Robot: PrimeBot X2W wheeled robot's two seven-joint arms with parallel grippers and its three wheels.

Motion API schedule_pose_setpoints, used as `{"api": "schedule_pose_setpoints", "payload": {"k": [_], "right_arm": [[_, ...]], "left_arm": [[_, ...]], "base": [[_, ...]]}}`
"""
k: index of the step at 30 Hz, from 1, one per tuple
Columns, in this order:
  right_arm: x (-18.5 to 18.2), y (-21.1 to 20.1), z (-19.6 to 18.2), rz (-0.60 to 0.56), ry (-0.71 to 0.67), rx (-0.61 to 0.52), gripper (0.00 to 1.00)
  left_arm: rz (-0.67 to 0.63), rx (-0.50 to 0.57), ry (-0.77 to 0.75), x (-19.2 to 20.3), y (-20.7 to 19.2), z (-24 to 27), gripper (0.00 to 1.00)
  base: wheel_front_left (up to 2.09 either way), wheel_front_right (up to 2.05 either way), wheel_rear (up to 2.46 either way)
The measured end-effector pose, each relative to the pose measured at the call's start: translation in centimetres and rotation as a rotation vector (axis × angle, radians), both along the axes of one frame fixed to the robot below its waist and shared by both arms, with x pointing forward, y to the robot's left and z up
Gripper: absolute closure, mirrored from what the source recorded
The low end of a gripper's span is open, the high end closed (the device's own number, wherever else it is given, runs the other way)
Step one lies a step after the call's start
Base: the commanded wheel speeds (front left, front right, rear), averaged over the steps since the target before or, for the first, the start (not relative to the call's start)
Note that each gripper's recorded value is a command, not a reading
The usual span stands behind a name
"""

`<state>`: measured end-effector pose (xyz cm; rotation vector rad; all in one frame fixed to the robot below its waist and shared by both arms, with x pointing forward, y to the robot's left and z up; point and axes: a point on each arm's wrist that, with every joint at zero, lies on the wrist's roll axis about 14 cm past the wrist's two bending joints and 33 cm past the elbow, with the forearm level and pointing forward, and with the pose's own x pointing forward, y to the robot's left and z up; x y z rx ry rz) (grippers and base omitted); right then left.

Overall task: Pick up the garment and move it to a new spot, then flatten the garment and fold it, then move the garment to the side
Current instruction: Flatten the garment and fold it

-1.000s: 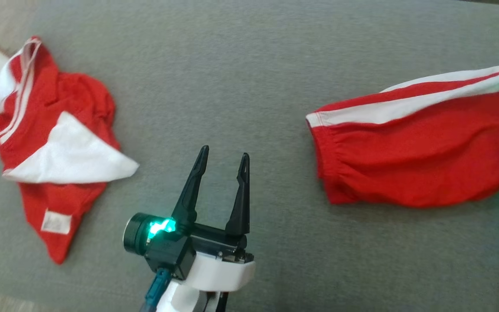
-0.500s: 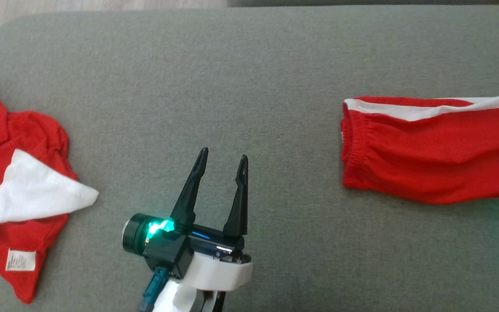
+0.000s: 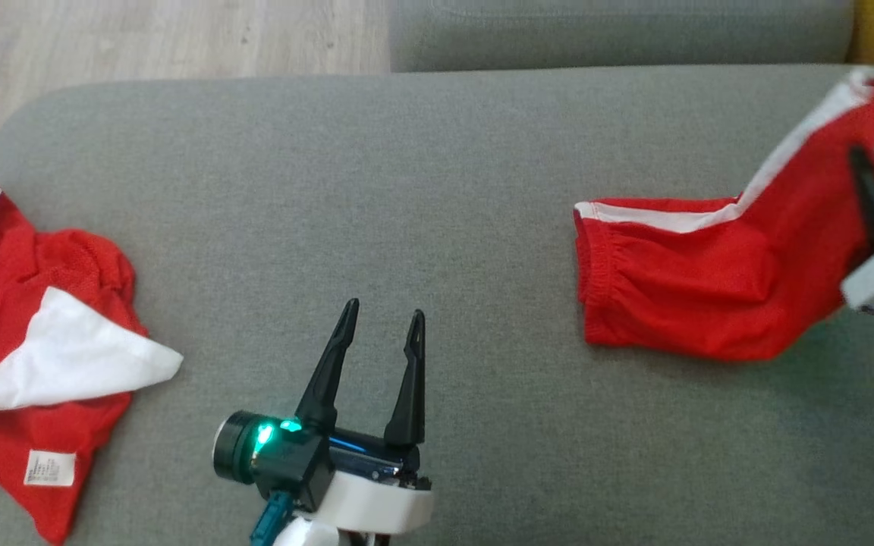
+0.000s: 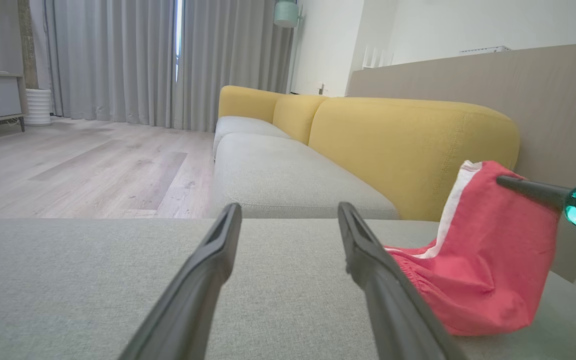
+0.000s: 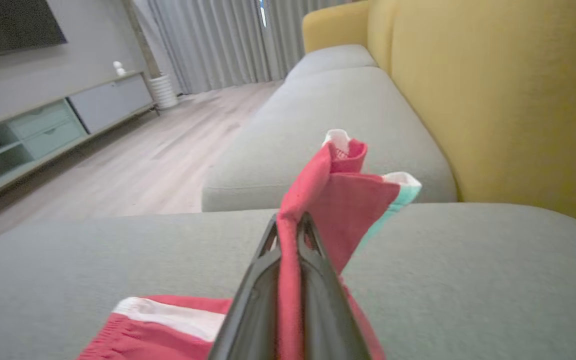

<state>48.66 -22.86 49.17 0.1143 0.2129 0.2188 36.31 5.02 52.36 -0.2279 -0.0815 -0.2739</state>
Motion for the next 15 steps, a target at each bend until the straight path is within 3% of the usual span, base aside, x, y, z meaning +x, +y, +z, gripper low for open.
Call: {"api": "schedule_pose_setpoints", "payload": {"k": [5,11,13,14,15], "right_arm": [[-0.2,6.5,1.6,0.151,-0.049,0.061,1.0],[-3.2,15.0,-1.1,0.319,0.042,0.16,0.97],[-4.4,16.9,-2.4,0.351,0.078,0.185,0.48],[-4.9,17.8,-2.9,0.363,0.098,0.201,0.0],[-5.4,18.5,-3.2,0.372,0.11,0.218,0.0]], "left_arm": [[0.023,0.0,-0.003,-0.8,0.7,0.2,0.0],[0.052,-0.007,0.0,-0.9,1.6,0.2,0.0],[0.058,-0.007,0.002,-0.9,1.8,0.1,0.0],[0.062,-0.013,0.005,-0.9,1.9,0.1,0.0],[0.065,-0.016,0.008,-0.9,2.0,0.1,0.0]], "base": [[0.0,0.0,0.0],[0.0,0.0,0.0],[0.0,0.0,0.0],[0.0,0.0,0.0],[0.0,0.0,0.0]]}}
